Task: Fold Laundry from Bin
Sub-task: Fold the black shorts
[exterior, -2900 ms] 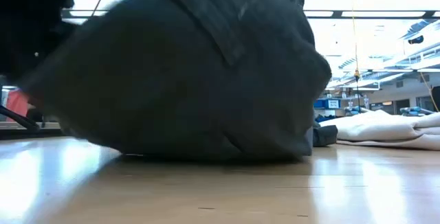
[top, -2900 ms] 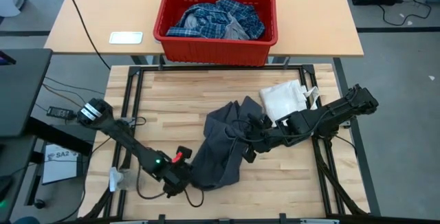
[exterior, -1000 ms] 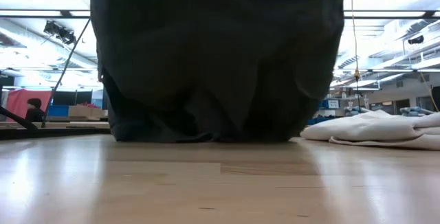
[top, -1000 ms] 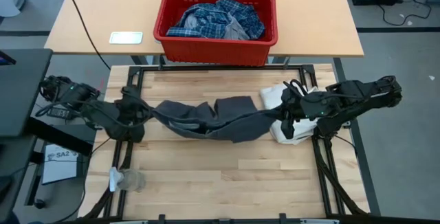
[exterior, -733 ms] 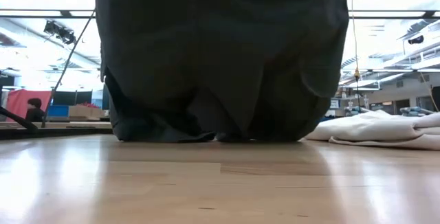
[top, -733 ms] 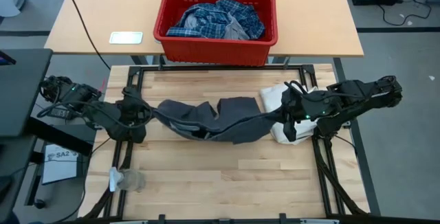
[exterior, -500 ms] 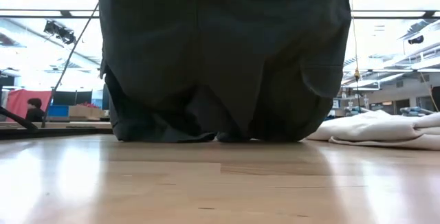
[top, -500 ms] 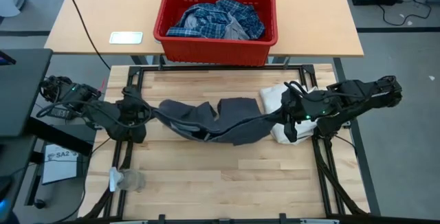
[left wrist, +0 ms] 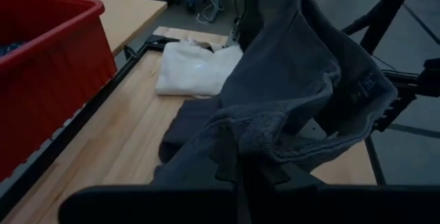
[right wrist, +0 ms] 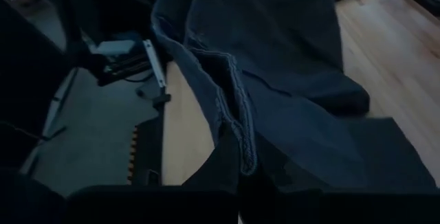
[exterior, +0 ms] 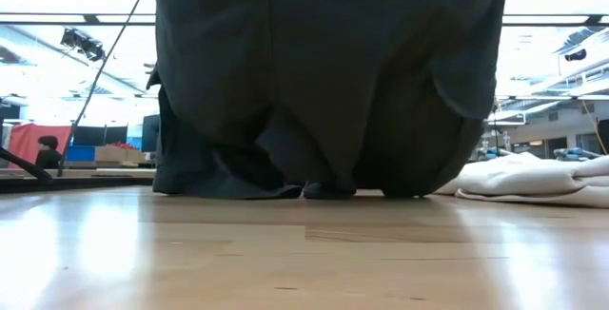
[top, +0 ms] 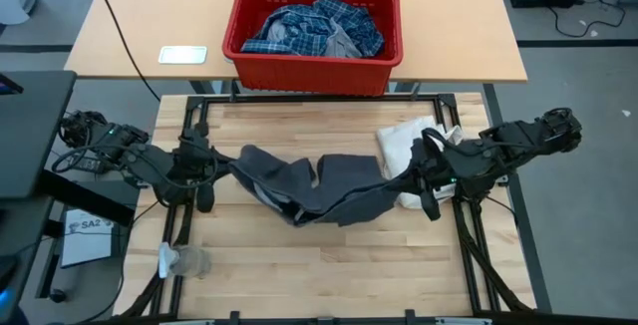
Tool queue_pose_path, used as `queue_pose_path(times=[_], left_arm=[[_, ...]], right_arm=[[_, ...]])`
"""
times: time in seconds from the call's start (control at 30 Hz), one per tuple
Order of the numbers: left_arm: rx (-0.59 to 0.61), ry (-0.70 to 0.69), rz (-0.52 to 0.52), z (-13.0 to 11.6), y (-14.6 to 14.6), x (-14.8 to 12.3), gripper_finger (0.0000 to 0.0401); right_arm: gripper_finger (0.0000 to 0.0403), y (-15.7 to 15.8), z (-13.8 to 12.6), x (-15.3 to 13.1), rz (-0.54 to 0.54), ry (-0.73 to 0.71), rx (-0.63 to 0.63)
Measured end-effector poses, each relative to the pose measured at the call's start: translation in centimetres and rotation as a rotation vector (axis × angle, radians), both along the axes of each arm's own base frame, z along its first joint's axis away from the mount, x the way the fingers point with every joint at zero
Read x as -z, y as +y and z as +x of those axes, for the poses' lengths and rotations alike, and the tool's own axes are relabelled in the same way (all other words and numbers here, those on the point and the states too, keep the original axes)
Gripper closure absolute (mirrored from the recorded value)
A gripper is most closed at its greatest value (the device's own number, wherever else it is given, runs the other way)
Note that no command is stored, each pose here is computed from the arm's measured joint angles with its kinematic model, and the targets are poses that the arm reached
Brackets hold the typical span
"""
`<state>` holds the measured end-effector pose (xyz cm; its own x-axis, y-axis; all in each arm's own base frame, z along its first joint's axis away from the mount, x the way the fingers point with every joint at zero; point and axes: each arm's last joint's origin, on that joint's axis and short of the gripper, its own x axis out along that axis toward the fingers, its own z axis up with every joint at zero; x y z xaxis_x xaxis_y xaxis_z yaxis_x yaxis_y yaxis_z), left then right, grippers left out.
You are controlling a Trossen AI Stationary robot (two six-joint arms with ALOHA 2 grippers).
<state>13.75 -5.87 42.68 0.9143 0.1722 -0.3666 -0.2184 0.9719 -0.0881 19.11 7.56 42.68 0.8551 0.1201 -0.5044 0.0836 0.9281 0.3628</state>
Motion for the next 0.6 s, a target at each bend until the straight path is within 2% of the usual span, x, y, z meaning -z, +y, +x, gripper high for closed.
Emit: queue_pose_path(times=[0.6], left_arm=[[0.009, -0.022, -0.016, 0.2, -0.1, -0.2, 0.0393]], right_arm=[[0.0387, 1.5, -0.5, -0.3, 0.02, -0.038, -0.037]])
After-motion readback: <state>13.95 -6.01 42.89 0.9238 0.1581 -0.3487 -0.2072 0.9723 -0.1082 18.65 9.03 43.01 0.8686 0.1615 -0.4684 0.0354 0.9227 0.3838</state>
